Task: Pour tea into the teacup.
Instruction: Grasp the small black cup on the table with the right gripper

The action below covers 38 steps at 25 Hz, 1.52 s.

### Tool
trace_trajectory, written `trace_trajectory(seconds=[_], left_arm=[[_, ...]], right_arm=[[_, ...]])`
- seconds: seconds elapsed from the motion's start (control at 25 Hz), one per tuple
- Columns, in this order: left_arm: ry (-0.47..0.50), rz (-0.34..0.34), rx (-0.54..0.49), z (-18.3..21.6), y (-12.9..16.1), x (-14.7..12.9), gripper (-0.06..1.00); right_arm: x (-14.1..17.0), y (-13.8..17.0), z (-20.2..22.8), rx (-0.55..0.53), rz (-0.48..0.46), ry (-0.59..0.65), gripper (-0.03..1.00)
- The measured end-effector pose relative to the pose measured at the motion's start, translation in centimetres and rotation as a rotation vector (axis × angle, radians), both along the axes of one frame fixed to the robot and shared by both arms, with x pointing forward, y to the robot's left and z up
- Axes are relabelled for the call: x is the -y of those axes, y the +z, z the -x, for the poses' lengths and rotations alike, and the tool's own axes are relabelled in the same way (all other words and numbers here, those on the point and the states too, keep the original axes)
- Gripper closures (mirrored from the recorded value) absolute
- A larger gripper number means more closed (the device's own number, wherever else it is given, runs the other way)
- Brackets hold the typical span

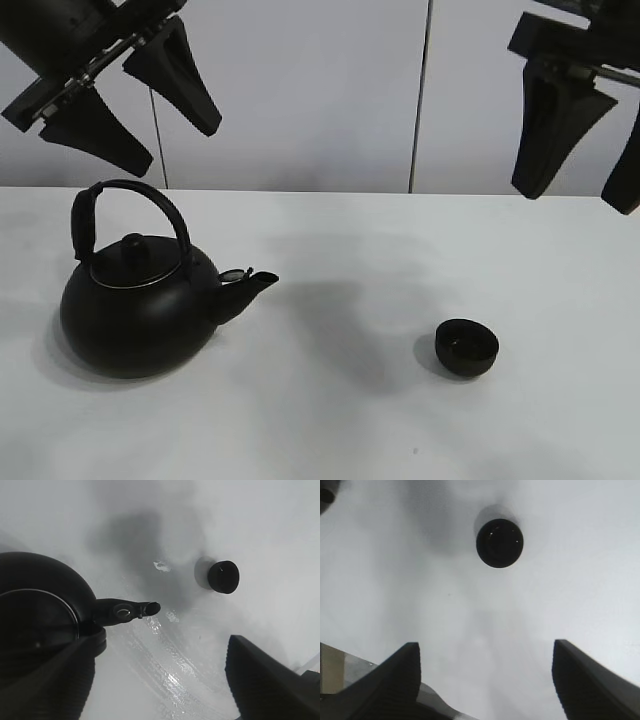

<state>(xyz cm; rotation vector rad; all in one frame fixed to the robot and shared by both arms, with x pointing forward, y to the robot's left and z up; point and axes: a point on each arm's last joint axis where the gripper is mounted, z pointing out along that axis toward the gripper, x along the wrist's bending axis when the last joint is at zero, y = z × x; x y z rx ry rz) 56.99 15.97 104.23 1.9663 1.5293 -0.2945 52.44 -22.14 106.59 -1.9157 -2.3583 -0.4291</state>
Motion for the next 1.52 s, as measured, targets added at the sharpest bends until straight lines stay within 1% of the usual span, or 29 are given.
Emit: trace_trajectory(seconds=[0.08, 0.24, 0.4, 0.56, 0.68, 0.88, 1.16, 1.36, 1.48, 1.52], left_arm=[[0.000, 0.000, 0.000, 0.0, 0.0, 0.0, 0.41], [0.001, 0.000, 0.001, 0.0, 0.0, 0.0, 0.41], [0.003, 0.000, 0.003, 0.0, 0.0, 0.0, 0.41], [0.003, 0.000, 0.003, 0.0, 0.0, 0.0, 0.41], [0.003, 0.000, 0.003, 0.0, 0.0, 0.0, 0.41], [0.003, 0.000, 0.003, 0.0, 0.0, 0.0, 0.41], [0.003, 0.000, 0.003, 0.0, 0.0, 0.0, 0.41], [0.004, 0.000, 0.004, 0.0, 0.0, 0.0, 0.41], [0.004, 0.000, 0.004, 0.0, 0.0, 0.0, 0.41], [0.004, 0.000, 0.004, 0.0, 0.0, 0.0, 0.41]], right_arm=[[-0.4, -0.5, -0.1, -0.005, 0.051, 0.020, 0.47], [-2.8, -1.9, -0.4, -0.004, 0.103, 0.086, 0.47], [-4.8, -4.9, -1.0, -0.052, 0.201, 0.147, 0.47], [-5.1, -7.1, -2.1, -0.054, 0.259, 0.159, 0.45], [-5.4, -8.0, -2.8, -0.025, 0.260, 0.159, 0.41], [-5.8, -10.3, -3.9, -0.034, 0.261, 0.160, 0.39], [-6.4, -12.9, -4.9, -0.029, 0.239, 0.146, 0.39], [-6.3, -14.9, -4.5, -0.029, 0.230, 0.138, 0.39], [-6.3, -15.3, -4.3, -0.033, 0.231, 0.138, 0.39], [-6.3, -15.3, -4.4, -0.029, 0.230, 0.138, 0.41]])
